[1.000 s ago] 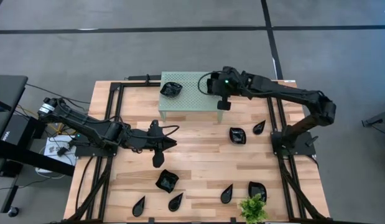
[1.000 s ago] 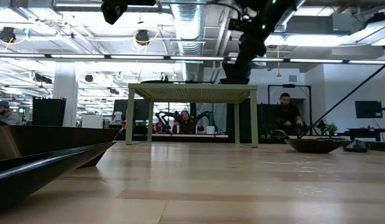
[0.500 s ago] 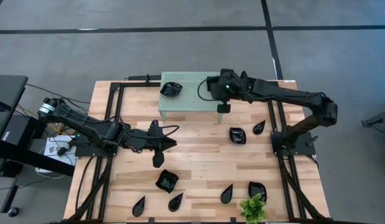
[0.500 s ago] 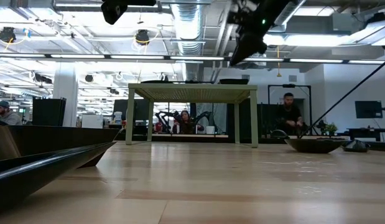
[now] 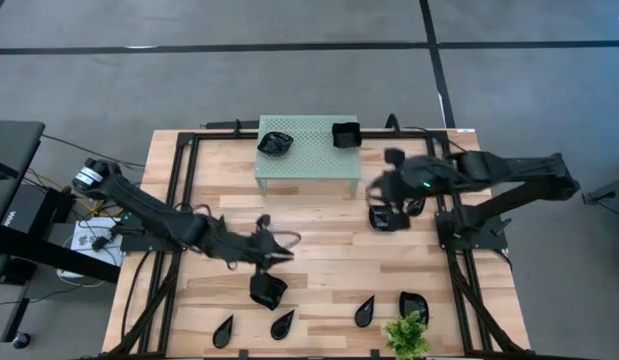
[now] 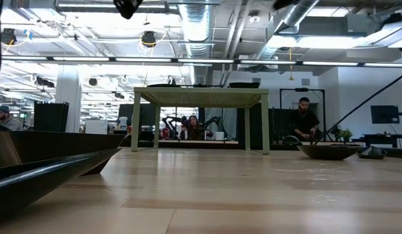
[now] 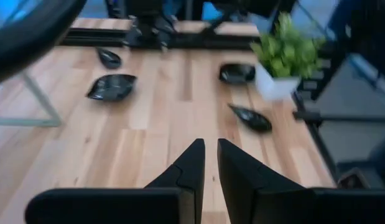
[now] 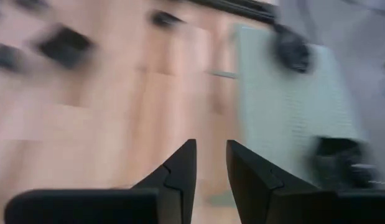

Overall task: Pick & Place Mini shaped plates
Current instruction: Stack the distorted square plate on top of the other distorted square plates on the shelf

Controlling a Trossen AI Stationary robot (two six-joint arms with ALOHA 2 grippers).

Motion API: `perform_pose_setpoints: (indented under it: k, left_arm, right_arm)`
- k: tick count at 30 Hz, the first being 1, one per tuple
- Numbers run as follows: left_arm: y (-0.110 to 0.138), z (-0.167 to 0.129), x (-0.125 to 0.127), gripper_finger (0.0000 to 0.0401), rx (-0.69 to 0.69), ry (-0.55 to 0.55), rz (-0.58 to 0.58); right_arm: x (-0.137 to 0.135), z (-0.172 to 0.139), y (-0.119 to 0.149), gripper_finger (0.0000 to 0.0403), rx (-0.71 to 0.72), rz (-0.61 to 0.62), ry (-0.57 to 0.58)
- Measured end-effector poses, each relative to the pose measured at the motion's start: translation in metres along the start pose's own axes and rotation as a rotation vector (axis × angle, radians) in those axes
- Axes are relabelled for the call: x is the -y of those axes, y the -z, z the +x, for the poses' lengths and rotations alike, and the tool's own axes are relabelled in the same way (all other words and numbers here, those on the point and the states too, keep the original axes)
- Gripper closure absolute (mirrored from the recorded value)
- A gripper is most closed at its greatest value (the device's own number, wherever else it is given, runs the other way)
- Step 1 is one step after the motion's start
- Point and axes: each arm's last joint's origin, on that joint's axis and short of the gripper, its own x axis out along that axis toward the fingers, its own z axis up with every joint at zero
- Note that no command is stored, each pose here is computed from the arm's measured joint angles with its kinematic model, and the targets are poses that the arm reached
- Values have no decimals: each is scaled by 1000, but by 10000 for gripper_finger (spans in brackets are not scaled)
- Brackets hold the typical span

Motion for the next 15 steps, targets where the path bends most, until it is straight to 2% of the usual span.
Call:
perform_pose_setpoints:
  k: [2, 4, 8, 11, 15]
  left_arm:
    - [8, 9, 6, 348, -33, 16, 49]
    - [15, 15, 10, 337, -78, 71, 65]
    - [28, 23, 23, 309, -160, 217, 18]
    - [42, 28, 39, 291, -230, 298, 26]
    - [65, 35, 60, 276, -317, 332, 47]
  right_arm:
    - [-11, -4, 14, 321, 78, 10, -80]
    - [-21, 1, 31, 321, 174, 43, -108]
    - [-38, 23, 68, 321, 313, 125, -132]
    - [-49, 42, 91, 321, 370, 132, -142]
    - [-57, 60, 109, 321, 399, 137, -145]
